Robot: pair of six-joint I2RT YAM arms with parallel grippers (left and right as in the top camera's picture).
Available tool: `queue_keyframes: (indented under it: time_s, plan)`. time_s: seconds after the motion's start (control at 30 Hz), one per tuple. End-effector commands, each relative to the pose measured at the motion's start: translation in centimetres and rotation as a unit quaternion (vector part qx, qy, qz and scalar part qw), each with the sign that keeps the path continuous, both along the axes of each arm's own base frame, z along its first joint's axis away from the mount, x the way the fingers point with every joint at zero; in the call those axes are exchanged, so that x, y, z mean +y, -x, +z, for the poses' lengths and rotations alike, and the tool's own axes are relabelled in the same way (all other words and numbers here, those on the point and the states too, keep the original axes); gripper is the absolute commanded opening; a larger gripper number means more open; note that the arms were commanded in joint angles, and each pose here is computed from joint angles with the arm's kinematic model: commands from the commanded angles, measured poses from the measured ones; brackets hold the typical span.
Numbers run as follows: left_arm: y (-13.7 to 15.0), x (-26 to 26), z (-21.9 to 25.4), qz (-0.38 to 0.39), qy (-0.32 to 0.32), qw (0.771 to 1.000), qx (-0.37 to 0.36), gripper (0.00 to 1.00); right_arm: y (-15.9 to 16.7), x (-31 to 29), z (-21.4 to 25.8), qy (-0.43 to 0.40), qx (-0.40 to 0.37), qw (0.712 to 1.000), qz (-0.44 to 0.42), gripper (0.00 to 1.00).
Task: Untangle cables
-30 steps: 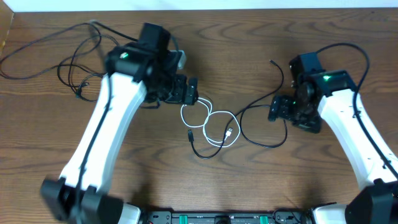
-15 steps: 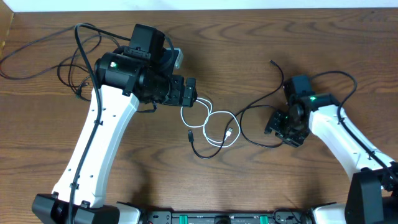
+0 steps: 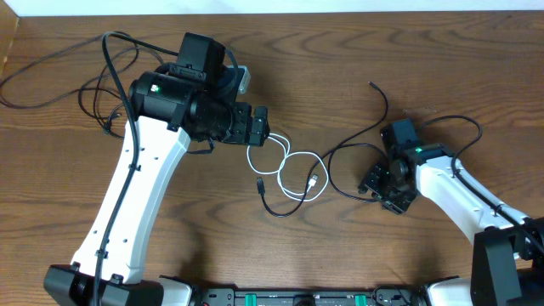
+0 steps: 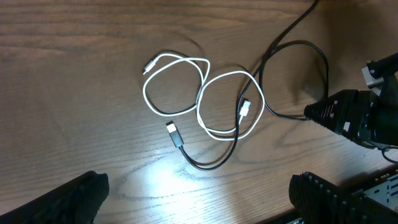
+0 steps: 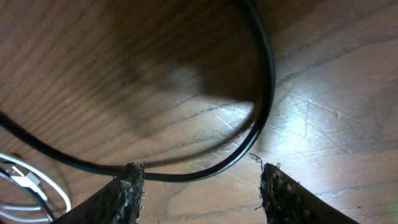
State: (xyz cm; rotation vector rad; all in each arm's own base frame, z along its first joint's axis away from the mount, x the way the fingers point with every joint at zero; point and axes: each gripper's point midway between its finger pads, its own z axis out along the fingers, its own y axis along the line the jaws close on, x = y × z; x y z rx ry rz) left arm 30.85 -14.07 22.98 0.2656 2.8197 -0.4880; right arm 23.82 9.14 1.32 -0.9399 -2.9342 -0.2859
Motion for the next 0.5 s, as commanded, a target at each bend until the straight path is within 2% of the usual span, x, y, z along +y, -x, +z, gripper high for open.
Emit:
queue_keyframes:
  time_s: [0.0,0.37,0.47]
  plan:
    - [-0.2,0.2,0.0,0.007,-0.004,1.000,0.000,0.98,0.4,-0.8,-0.7,0.038,0.005,0.999,-0.020,0.55]
    - [-0.2,0.2,0.0,0.007,-0.004,1.000,0.000,0.98,0.9,0.3,-2.6,0.050,0.030,0.998,-0.026,0.47]
    - [-0.2,0.2,0.0,0.007,-0.004,1.000,0.000,0.98,1.0,0.3,-3.1,0.053,0.038,0.998,-0.025,0.39]
